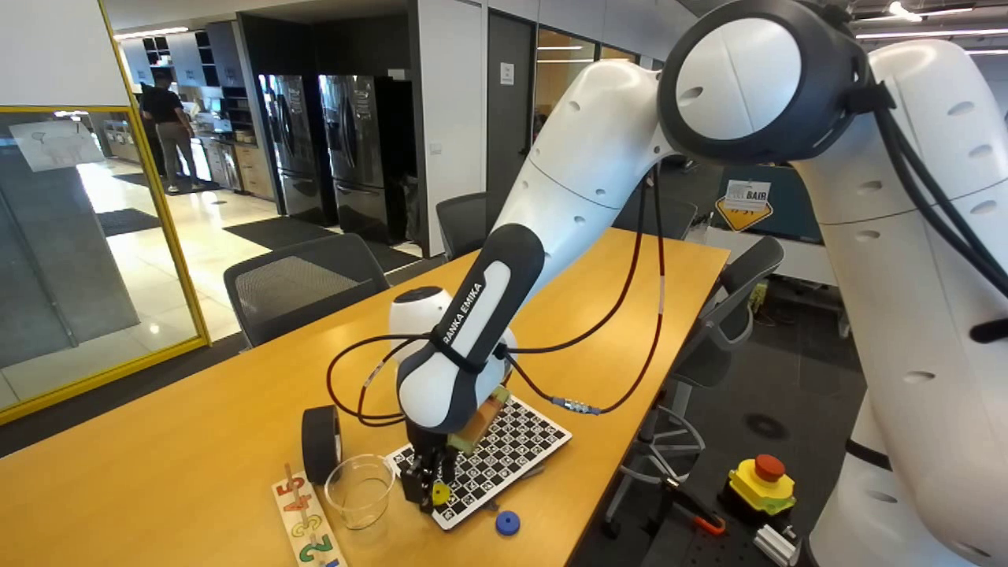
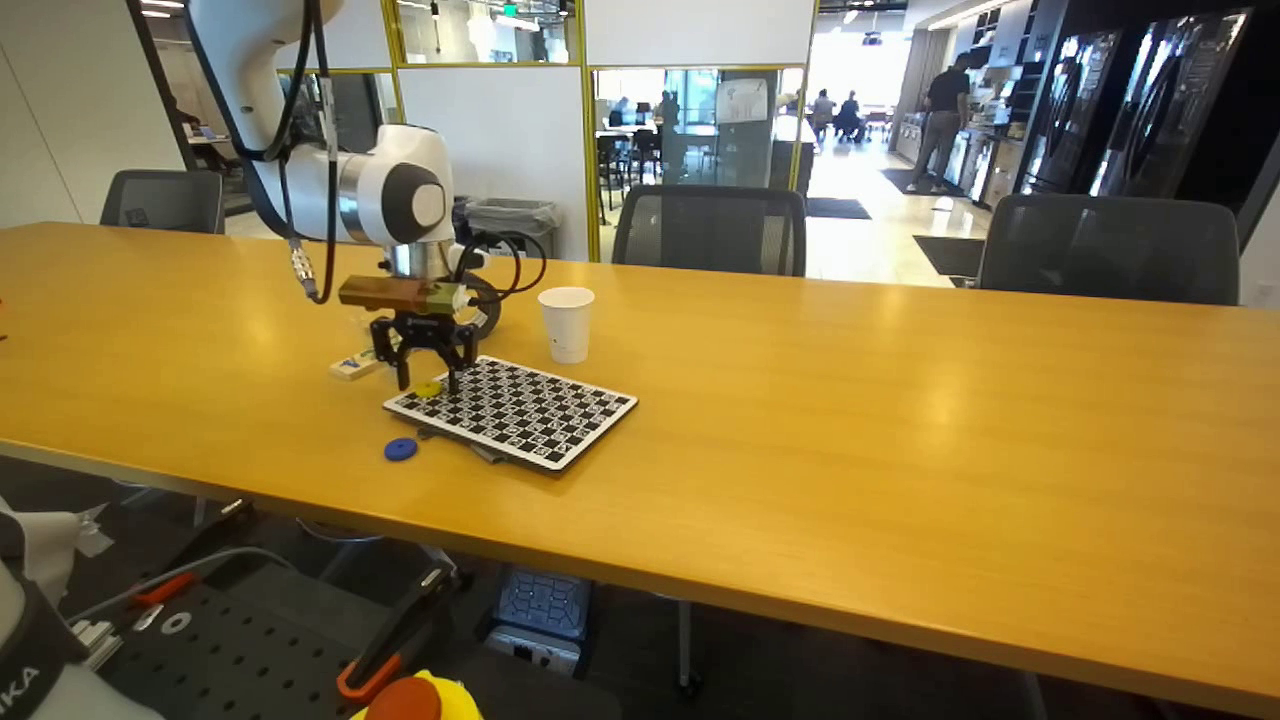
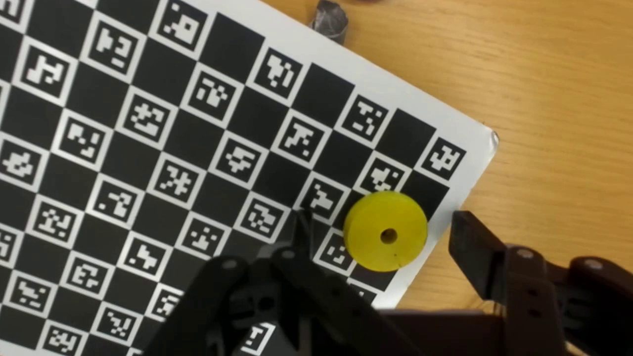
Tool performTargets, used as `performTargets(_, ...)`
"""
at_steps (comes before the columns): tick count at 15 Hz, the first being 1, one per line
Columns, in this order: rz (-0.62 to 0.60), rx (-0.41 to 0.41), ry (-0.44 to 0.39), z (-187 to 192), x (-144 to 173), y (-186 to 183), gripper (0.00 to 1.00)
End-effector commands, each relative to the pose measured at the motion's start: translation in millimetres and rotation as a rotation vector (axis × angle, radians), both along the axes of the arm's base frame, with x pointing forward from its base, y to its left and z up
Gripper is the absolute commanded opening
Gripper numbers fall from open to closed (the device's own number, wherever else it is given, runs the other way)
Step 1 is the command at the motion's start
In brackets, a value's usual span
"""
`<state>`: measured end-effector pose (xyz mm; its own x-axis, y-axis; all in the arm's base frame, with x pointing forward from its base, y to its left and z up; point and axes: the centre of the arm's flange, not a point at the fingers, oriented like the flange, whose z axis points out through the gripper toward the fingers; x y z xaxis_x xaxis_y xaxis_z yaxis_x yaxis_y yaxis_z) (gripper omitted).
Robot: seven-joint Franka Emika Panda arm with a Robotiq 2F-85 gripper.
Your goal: Put the yellow discs in the white cup and the blue disc in the clear cup
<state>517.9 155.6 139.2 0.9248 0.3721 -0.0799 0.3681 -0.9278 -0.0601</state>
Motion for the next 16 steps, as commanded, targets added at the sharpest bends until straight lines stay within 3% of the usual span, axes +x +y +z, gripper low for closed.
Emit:
performTargets(1,-0.006,0.027,-0.024,2.4,-0.6,-1.3,0.42)
performTargets(4,-0.013,0.027,-0.03,3.5,1.0,-4.2,0.21)
performTargets(9,-0.015,-0.023,-0.063,29.4,11.3,-14.0,0.21)
performTargets(16,0.015,-0.126,-0.253,136.7,58.0,-52.4,0.21)
